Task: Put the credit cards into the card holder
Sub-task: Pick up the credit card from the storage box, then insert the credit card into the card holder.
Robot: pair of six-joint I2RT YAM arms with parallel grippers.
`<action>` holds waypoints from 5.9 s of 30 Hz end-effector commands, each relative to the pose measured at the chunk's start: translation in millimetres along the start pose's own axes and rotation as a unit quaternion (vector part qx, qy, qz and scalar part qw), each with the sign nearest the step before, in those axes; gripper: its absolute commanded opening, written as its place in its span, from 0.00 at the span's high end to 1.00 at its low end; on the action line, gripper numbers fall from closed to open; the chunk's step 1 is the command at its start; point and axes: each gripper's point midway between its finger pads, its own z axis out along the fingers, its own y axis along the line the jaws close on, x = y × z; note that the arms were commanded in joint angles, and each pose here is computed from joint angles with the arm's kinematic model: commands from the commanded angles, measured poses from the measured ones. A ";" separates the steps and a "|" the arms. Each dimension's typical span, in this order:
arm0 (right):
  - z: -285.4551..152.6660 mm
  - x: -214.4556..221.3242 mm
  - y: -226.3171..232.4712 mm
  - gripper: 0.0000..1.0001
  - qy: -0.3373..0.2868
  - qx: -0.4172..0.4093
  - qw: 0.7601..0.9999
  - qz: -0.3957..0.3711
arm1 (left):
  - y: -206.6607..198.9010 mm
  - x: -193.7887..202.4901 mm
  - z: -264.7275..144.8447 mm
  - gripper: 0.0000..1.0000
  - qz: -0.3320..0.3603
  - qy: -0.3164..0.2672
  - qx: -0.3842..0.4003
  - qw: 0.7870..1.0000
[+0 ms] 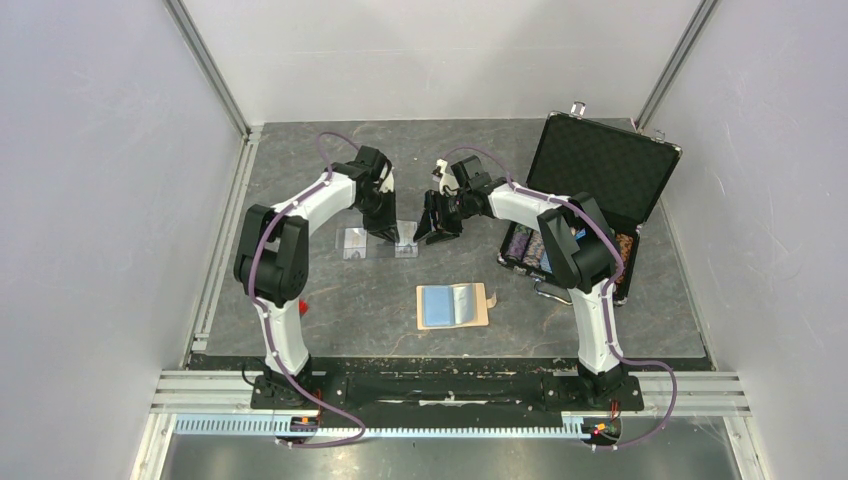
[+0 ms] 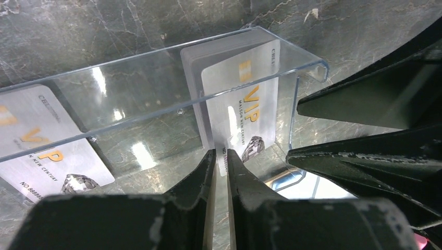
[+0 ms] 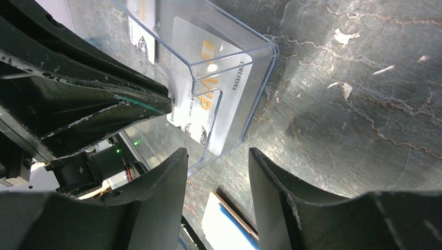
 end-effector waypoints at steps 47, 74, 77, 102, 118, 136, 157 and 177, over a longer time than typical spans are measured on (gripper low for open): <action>-93.0 -44.6 73.3 0.18 -0.151 -0.083 0.978 -0.115 | -44.9 -32.9 -76.5 0.98 0.032 -0.119 0.086 0.989; -159.8 -12.0 134.4 0.56 -0.199 -0.335 0.916 -0.099 | -134.2 -13.2 -162.1 0.98 0.063 -0.179 0.432 0.882; -159.8 -9.7 134.1 0.78 -0.195 -0.337 0.916 -0.098 | -132.7 -10.8 -158.8 0.96 0.061 -0.176 0.431 0.883; -102.1 91.7 23.5 1.00 -0.092 -0.124 0.988 -0.013 | -74.0 85.3 -45.4 0.70 0.064 -0.004 0.169 0.984; -94.1 154.8 -14.6 1.00 -0.090 -0.056 0.994 0.020 | -51.4 134.9 -3.5 0.95 0.036 0.078 0.104 0.991; -80.0 160.1 -23.9 1.00 -0.099 -0.059 0.993 0.034 | -36.4 157.8 26.9 0.98 0.042 0.134 0.077 0.987; -64.8 167.0 -22.4 1.00 -0.085 -0.073 0.992 0.061 | -38.0 163.6 35.5 0.98 0.047 0.158 0.075 0.984; -47.6 171.0 -17.3 0.88 -0.047 -0.053 0.996 0.052 | -38.9 163.9 40.7 0.98 0.041 0.164 0.071 0.983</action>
